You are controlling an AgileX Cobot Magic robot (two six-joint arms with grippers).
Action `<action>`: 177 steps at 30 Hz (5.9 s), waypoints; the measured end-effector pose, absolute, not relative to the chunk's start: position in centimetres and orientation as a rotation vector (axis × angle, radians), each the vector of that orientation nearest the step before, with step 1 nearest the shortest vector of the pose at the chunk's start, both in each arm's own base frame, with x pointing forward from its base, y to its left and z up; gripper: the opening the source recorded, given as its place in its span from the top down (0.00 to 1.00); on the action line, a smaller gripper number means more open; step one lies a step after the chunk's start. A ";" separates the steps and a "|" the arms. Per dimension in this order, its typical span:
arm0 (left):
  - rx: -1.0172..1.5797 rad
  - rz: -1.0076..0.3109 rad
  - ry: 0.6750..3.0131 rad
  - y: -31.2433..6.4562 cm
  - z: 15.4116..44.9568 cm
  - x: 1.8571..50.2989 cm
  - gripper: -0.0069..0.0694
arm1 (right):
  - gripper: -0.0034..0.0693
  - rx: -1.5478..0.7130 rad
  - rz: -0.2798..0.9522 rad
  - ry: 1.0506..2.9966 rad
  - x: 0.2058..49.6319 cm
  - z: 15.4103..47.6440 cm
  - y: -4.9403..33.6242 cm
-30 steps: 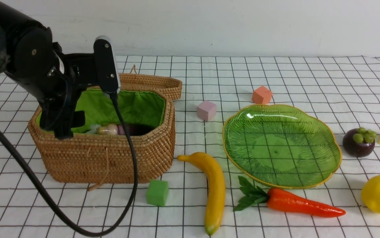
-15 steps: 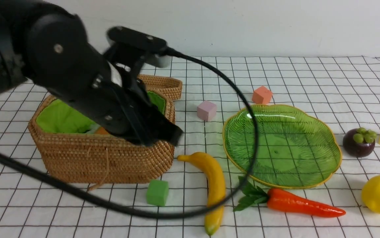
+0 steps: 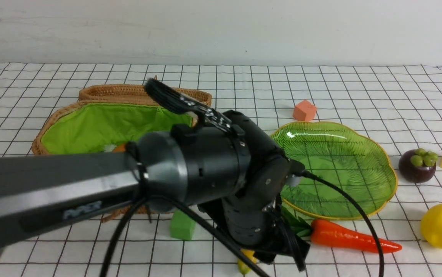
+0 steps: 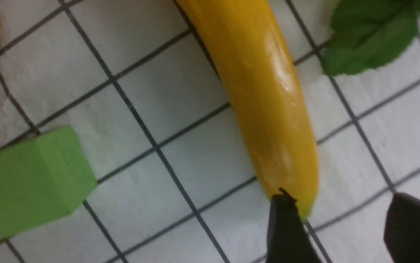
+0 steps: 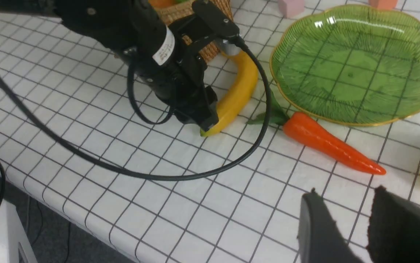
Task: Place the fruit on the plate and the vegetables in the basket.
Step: Use the left arm to grab a banana and put it into the right plate, then use the right arm to grab a carrot and put it into the left basket, then use the right arm to grab a lemon and put it into the right plate
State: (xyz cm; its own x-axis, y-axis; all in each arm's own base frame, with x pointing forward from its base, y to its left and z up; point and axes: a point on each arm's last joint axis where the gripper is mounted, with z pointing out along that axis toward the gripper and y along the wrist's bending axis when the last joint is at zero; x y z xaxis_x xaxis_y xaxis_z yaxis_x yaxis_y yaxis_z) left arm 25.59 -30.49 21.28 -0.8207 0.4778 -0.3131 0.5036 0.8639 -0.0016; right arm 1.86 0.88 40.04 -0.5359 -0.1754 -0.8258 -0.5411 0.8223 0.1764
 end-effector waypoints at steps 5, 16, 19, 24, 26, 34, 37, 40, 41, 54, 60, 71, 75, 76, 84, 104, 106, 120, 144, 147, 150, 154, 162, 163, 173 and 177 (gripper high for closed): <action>0.732 0.012 2.665 -31.1 18.3 27.4 0.27 | 0.63 -0.526 0.516 2.144 1.7 39.8 0.7; 0.643 0.075 2.662 -31.2 16.5 28.1 0.51 | 0.63 -0.522 0.521 2.145 1.7 39.8 0.7; 0.618 0.092 2.686 -30.8 17.4 27.9 0.51 | 0.63 -0.522 0.521 2.145 1.7 39.8 0.7; 0.546 0.049 2.670 -30.4 22.1 27.5 0.51 | 0.63 -0.521 0.519 2.145 1.7 39.8 0.7; 0.576 -0.078 2.557 -30.7 26.6 27.6 0.51 | 0.63 -0.513 0.501 2.133 1.9 39.9 0.6; 0.833 -0.366 2.168 -35.5 30.6 29.9 0.51 | 0.63 -0.297 0.403 2.089 2.9 40.4 -0.5; 0.877 -0.369 2.125 -37.8 28.8 31.5 0.51 | 0.63 -0.223 0.370 2.075 3.2 40.6 -1.0; 0.898 -0.346 2.134 -39.5 26.5 32.9 0.51 | 0.63 -0.213 0.358 2.070 3.3 40.6 -1.1; 0.909 -0.323 2.141 -40.2 25.4 33.6 0.51 | 0.63 -0.212 0.362 2.071 3.3 40.6 -1.0; 0.929 -0.227 2.264 -40.4 23.7 34.1 0.20 | 0.63 -0.218 0.418 2.089 3.1 40.5 -0.7; 0.910 -0.148 2.365 -37.3 29.3 32.1 0.23 | 0.63 -0.256 0.398 2.118 3.2 40.3 -0.4; 0.699 -0.316 2.193 -25.4 48.2 22.7 0.93 | 0.63 -0.600 0.023 2.317 10.2 38.2 6.0; 0.706 -0.358 2.216 -22.1 48.6 19.7 0.93 | 0.63 -0.715 -0.087 2.353 12.5 37.0 8.0; 0.713 -0.372 2.231 -21.1 48.4 18.7 0.93 | 0.63 -0.751 -0.114 2.367 13.1 36.5 8.5; 0.709 -0.568 2.166 -12.8 44.1 10.7 0.93 | 0.63 -0.832 -0.050 2.580 18.4 32.6 9.0; 0.644 -0.738 1.964 -6.6 37.4 5.3 0.93 | 0.30 -1.304 0.180 2.550 28.8 21.3 9.2; 0.644 -0.738 1.964 -6.6 37.4 5.3 0.93 | 0.27 -1.319 0.168 2.550 29.2 20.6 9.2; 0.648 -0.728 1.968 -6.6 37.3 5.3 0.93 | 0.31 -1.387 0.160 2.624 30.7 15.9 9.4; 0.402 -0.421 1.991 -4.3 37.2 7.2 0.93 | 0.56 -1.274 0.652 2.193 25.6 31.3 19.4; 0.304 -0.371 1.995 -3.7 37.3 7.6 0.93 | 0.56 -1.277 0.683 1.986 26.0 35.5 23.3; 0.278 -0.367 2.002 -3.5 37.3 7.6 0.93 | 0.56 -1.259 0.690 1.898 27.4 36.6 26.0; 0.265 -0.363 2.024 -3.5 37.1 7.6 0.93 | 0.56 -1.226 0.665 1.853 31.5 35.0 29.8; 0.264 -0.380 2.038 -3.5 37.0 7.5 0.93 | 0.39 -1.291 0.563 1.788 36.5 31.2 33.3; 0.263 -0.384 2.041 -3.6 37.0 7.5 0.93 | 0.31 -1.290 0.556 1.783 36.7 31.1 33.4; 0.279 -0.432 2.067 -3.9 36.8 7.2 0.93 | 0.11 -1.250 0.585 1.867 33.6 37.1 30.6; 0.431 -0.488 2.040 -4.7 36.9 6.8 0.93 | 0.38 -1.193 0.467 2.075 30.7 41.4 25.8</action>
